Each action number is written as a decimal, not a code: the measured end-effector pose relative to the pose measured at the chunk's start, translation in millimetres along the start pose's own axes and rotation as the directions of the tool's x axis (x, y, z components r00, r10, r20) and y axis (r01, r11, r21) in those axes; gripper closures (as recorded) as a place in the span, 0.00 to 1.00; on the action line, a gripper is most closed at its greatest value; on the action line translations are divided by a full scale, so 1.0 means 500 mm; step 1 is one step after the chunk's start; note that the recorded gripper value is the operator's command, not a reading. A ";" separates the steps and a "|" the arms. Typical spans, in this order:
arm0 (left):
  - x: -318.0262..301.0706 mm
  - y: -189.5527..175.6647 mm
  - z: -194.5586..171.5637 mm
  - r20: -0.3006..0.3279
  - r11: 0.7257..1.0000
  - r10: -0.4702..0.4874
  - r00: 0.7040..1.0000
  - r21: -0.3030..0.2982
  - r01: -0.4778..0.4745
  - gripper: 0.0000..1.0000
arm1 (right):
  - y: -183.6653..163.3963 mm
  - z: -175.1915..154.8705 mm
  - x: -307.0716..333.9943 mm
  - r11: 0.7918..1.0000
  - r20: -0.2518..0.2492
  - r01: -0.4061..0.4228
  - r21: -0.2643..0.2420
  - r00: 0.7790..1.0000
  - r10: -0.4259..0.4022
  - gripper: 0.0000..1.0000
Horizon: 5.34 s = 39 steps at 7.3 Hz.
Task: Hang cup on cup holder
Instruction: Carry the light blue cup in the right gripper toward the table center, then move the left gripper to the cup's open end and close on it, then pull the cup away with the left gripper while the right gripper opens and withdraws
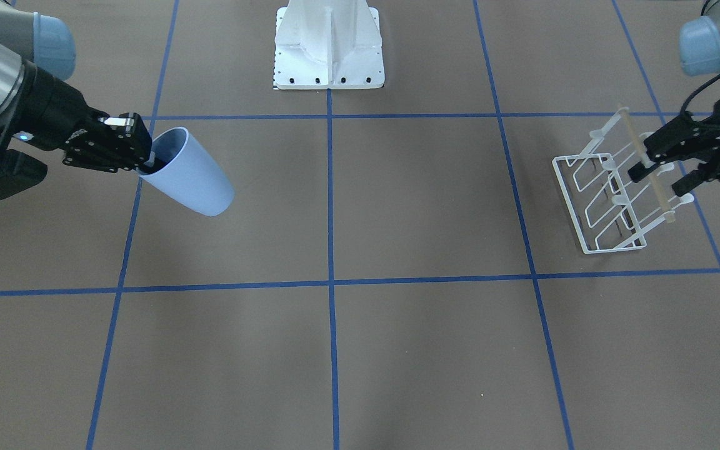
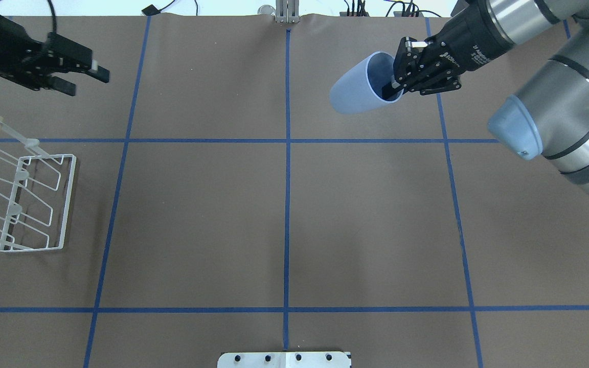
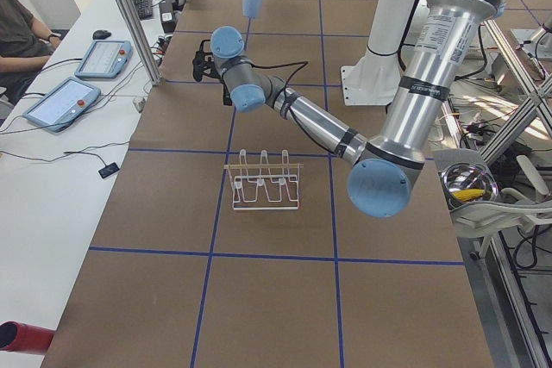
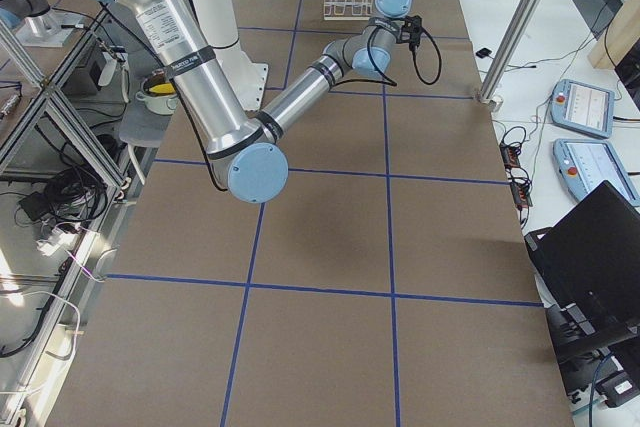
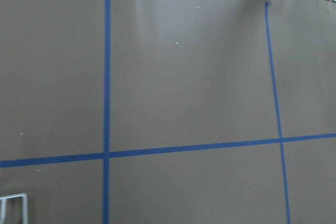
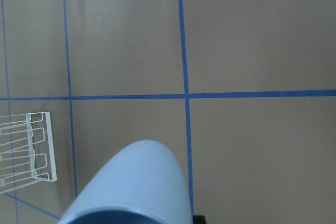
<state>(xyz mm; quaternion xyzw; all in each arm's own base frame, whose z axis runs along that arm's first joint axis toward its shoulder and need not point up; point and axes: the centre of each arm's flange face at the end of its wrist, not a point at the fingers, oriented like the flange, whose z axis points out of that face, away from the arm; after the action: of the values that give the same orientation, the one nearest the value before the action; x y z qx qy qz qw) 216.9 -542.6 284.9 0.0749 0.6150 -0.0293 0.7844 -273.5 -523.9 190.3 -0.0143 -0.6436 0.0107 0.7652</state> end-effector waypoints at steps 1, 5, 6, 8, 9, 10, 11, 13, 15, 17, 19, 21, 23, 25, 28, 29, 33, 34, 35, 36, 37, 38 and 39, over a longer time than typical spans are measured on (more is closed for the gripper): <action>0.054 0.009 0.064 -0.075 0.999 -0.032 0.997 0.013 0.033 0.02 | 0.015 0.024 -0.020 1.000 0.038 -0.008 -0.011 0.999 0.008 1.00; 0.144 0.070 0.219 -0.361 0.973 -0.198 0.911 0.037 0.226 0.02 | 0.088 0.108 -0.073 0.990 0.282 -0.130 0.054 0.953 0.110 1.00; 0.150 0.075 0.217 -0.411 0.958 -0.256 0.875 0.011 0.286 0.02 | 0.098 0.146 -0.066 0.975 0.382 -0.218 0.048 0.906 0.184 1.00; 0.148 0.092 0.206 -0.542 0.908 -0.388 0.745 -0.086 0.410 0.02 | 0.087 0.195 -0.024 0.953 0.534 -0.301 -0.027 0.801 0.268 1.00; 0.142 0.109 0.207 -0.599 0.880 -0.447 0.664 -0.158 0.449 0.02 | 0.084 0.204 -0.013 0.950 0.575 -0.305 -0.063 0.767 0.284 1.00; 0.142 0.140 0.221 -0.653 0.856 -0.489 0.579 -0.231 0.462 0.02 | 0.092 0.209 -0.014 0.953 0.604 -0.288 -0.091 0.746 0.282 1.00; 0.147 0.176 0.239 -0.693 0.839 -0.516 0.503 -0.293 0.458 0.02 | 0.110 0.214 -0.018 0.958 0.630 -0.260 -0.122 0.726 0.277 1.00; 0.163 0.221 0.253 -0.721 0.813 -0.561 0.408 -0.386 0.435 0.02 | 0.151 0.227 -0.016 0.962 0.666 -0.205 -0.180 0.694 0.273 1.00; 0.170 0.227 0.245 -0.737 0.793 -0.584 0.340 -0.429 0.432 0.02 | 0.180 0.231 0.003 0.965 0.689 -0.155 -0.210 0.678 0.259 1.00; 0.180 0.234 0.243 -0.738 0.784 -0.596 0.315 -0.452 0.426 0.02 | 0.192 0.234 0.009 0.966 0.694 -0.132 -0.222 0.674 0.252 1.00; 0.192 0.260 0.261 -0.725 0.775 -0.613 0.313 -0.477 0.415 0.02 | 0.199 0.234 0.006 0.968 0.704 -0.113 -0.225 0.668 0.242 1.00; 0.206 0.282 0.266 -0.718 0.770 -0.624 0.308 -0.498 0.399 0.02 | 0.210 0.247 0.006 0.967 0.704 -0.096 -0.235 0.669 0.237 1.00; 0.220 0.294 0.265 -0.713 0.764 -0.635 0.298 -0.519 0.385 0.02 | 0.227 0.261 0.008 0.969 0.710 -0.069 -0.236 0.669 0.221 1.00; 0.231 0.313 0.271 -0.705 0.756 -0.646 0.293 -0.538 0.371 0.03 | 0.232 0.267 0.009 0.971 0.713 -0.057 -0.230 0.670 0.208 1.00; 0.245 0.336 0.277 -0.700 0.748 -0.657 0.281 -0.558 0.360 0.38 | 0.232 0.269 0.008 0.972 0.715 -0.057 -0.227 0.668 0.206 1.00; 0.245 0.338 0.279 -0.700 0.746 -0.659 0.277 -0.560 0.360 0.99 | 0.232 0.268 0.008 0.973 0.716 -0.057 -0.225 0.667 0.205 0.02; 0.234 0.342 0.278 -0.700 0.745 -0.659 0.274 -0.561 0.361 1.00 | 0.232 0.257 0.024 0.983 0.729 -0.043 -0.180 0.664 0.163 0.00; 0.232 0.342 0.274 -0.703 0.747 -0.657 0.274 -0.558 0.360 1.00 | 0.231 0.243 0.046 0.988 0.729 -0.034 -0.152 0.671 0.136 0.00; 0.227 0.338 0.270 -0.708 0.752 -0.651 0.274 -0.551 0.363 1.00 | 0.224 0.215 0.076 0.992 0.726 -0.037 -0.124 0.678 0.116 0.00; 0.210 0.327 0.260 -0.727 0.762 -0.633 0.266 -0.524 0.380 1.00 | 0.211 0.174 0.108 0.995 0.724 -0.045 -0.088 0.683 0.095 0.00; 0.185 0.303 0.239 -0.763 0.786 -0.590 0.265 -0.467 0.405 1.00 | 0.193 0.131 0.148 0.998 0.718 -0.056 -0.041 0.693 0.068 0.00; 0.162 0.269 0.215 -0.799 0.819 -0.524 0.295 -0.378 0.431 1.00 | 0.171 0.082 0.210 0.997 0.694 -0.060 0.038 0.720 0.017 0.00; 0.145 0.227 0.193 -0.818 0.842 -0.459 0.346 -0.277 0.463 1.00 | 0.152 0.028 0.295 0.989 0.640 -0.053 0.138 0.767 -0.048 0.00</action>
<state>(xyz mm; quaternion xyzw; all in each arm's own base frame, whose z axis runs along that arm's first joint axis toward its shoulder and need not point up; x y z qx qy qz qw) 342.9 -442.1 246.6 -0.0953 0.9163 -0.2084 0.3286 -261.9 -442.8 335.4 0.0461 -0.8635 0.0636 0.4982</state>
